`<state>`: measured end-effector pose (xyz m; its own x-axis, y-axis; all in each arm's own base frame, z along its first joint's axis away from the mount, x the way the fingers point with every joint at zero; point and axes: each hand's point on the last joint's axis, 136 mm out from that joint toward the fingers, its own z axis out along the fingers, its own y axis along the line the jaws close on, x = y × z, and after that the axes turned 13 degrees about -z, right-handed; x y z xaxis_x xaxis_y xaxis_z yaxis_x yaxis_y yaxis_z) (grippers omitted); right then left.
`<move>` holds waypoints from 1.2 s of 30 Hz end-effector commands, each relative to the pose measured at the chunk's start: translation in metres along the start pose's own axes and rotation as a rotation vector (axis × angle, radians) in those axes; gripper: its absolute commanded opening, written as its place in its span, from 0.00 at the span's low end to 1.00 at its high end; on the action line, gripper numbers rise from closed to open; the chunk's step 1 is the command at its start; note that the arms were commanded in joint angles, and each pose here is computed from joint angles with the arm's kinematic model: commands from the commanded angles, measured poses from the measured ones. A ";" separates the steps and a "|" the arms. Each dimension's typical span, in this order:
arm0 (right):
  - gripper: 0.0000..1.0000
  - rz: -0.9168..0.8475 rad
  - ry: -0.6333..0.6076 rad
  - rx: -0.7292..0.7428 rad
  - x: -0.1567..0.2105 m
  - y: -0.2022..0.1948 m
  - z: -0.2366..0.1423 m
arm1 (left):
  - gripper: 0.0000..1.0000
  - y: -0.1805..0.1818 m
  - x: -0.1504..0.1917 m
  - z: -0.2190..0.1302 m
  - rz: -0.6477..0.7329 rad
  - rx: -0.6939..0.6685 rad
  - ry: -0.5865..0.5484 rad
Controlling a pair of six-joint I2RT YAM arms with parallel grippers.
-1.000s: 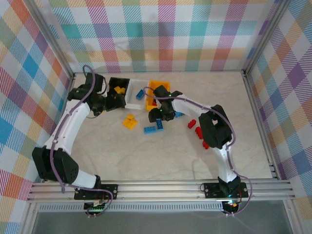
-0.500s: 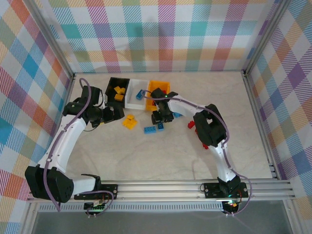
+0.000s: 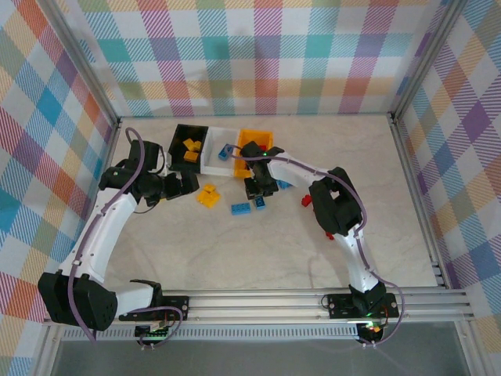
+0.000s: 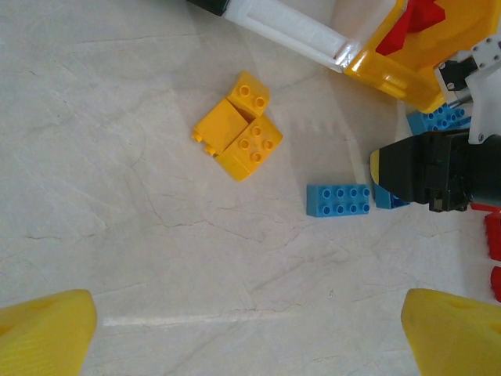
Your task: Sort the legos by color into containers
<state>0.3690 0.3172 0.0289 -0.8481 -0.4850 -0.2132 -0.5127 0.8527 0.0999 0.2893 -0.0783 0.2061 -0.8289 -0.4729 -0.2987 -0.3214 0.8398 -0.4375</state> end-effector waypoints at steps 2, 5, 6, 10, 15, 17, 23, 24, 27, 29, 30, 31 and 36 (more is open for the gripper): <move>0.32 -0.006 -0.184 -0.143 -0.038 0.032 -0.063 | 1.00 -0.003 0.008 0.006 -0.045 0.044 0.021; 0.33 0.004 -0.320 -0.296 -0.069 0.057 -0.093 | 1.00 -0.001 0.021 0.019 -0.104 0.069 0.071; 0.33 0.011 -0.362 -0.336 -0.079 0.062 -0.101 | 1.00 0.001 0.025 0.023 -0.120 0.073 0.085; 0.33 0.032 -0.502 -0.450 -0.121 0.075 -0.124 | 1.00 0.015 0.043 0.036 -0.176 0.053 0.129; 0.33 0.006 -0.623 -0.472 -0.171 0.082 -0.129 | 1.00 0.028 0.061 0.041 -0.203 0.027 0.175; 0.33 0.001 -0.656 -0.460 -0.187 0.080 -0.121 | 1.00 0.031 0.065 0.040 -0.203 0.014 0.184; 0.37 -0.002 -0.750 -0.406 -0.231 0.070 -0.100 | 1.00 0.042 0.074 0.034 -0.194 -0.040 0.204; 0.39 -0.006 -0.766 -0.395 -0.236 0.068 -0.100 | 1.00 0.043 0.074 0.034 -0.196 -0.045 0.206; 0.40 -0.013 -0.822 -0.363 -0.250 0.059 -0.095 | 1.00 0.045 0.076 0.033 -0.199 -0.058 0.212; 0.45 -0.005 -0.859 -0.351 -0.258 0.051 -0.095 | 1.00 0.047 0.077 0.032 -0.202 -0.067 0.216; 0.48 0.002 -0.872 -0.349 -0.261 0.048 -0.096 | 1.00 0.047 0.077 0.033 -0.201 -0.071 0.217; 0.50 0.010 -0.880 -0.346 -0.263 0.044 -0.097 | 1.00 0.048 0.077 0.033 -0.202 -0.073 0.216; 0.57 -0.020 -0.870 -0.347 -0.259 0.043 -0.107 | 1.00 0.048 0.076 0.035 -0.205 -0.073 0.211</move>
<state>0.5470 0.4592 0.1455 -0.5968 -0.0952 -0.7967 -0.6130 0.6948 0.3761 0.2312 -0.0860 0.1332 -0.8208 -0.5707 -0.0239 -0.5097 0.7507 -0.4203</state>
